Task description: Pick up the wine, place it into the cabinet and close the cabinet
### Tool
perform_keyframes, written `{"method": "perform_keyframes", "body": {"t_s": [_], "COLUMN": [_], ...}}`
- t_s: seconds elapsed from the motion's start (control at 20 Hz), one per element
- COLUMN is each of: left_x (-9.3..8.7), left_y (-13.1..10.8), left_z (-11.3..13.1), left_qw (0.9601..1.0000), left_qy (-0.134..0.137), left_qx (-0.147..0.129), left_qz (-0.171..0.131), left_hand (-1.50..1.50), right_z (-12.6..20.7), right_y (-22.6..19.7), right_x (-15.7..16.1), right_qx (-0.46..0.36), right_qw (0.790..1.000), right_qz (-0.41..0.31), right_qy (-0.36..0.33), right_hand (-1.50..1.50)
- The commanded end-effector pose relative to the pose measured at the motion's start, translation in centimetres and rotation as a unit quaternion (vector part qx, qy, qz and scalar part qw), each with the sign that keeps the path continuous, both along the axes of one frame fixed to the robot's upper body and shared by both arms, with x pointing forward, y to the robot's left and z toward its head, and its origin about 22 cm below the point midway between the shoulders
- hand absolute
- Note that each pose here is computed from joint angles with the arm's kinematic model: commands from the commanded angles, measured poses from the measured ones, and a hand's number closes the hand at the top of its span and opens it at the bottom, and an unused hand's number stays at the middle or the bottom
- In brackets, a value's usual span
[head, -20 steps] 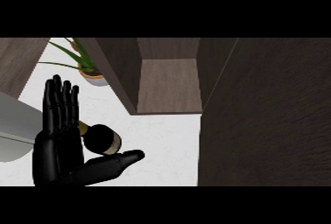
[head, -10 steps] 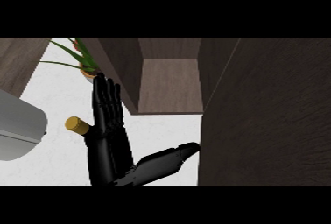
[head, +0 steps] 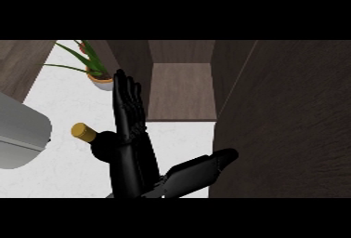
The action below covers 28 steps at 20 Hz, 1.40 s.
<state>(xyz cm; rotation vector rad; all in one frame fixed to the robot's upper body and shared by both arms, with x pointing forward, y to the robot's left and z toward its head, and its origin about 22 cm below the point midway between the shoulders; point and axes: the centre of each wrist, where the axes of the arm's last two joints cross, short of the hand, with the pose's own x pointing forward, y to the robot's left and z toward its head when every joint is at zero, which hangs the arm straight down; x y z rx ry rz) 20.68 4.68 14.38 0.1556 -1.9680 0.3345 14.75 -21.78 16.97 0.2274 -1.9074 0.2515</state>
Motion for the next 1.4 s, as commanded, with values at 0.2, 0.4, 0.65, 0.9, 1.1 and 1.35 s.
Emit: {"method": "perform_keyframes", "body": {"t_s": [0.2,0.4,0.65,0.9,1.1,1.35], "left_x": [-2.1,-1.6,-3.7,-4.8,-5.2,-4.2], "left_y": [0.8,1.7,2.4,4.3,7.5,8.6], "left_z": [1.0,1.9,1.9,3.3,3.3,2.6], "left_qw": [0.9989,0.9976,0.9959,0.9941,0.9914,0.9888], "left_qy": [0.017,0.013,0.02,0.025,0.028,0.063], "left_qx": [-0.028,-0.024,-0.02,-0.021,-0.021,-0.037], "left_qz": [0.035,0.063,0.085,0.104,0.126,0.13], "left_hand": [-1.5,-1.5,-1.5,-1.5,-1.5,-1.5], "right_z": [2.3,2.2,3.9,2.3,2.3,4.2], "right_y": [-0.3,-0.4,1.4,1.1,0.1,0.6], "right_x": [-1.3,-2.1,-1.7,-1.8,-0.6,-2.3], "right_qx": [0.004,0.003,0.013,0.001,0.002,0.0], "right_qw": [1.0,1.0,1.0,1.0,0.999,1.0], "right_qz": [-0.008,-0.013,-0.021,-0.022,-0.024,-0.01], "right_qy": [-0.014,-0.016,-0.014,-0.02,-0.023,-0.016], "right_hand": [-1.5,-1.5,-1.5,-1.5,-1.5,-1.5]}}
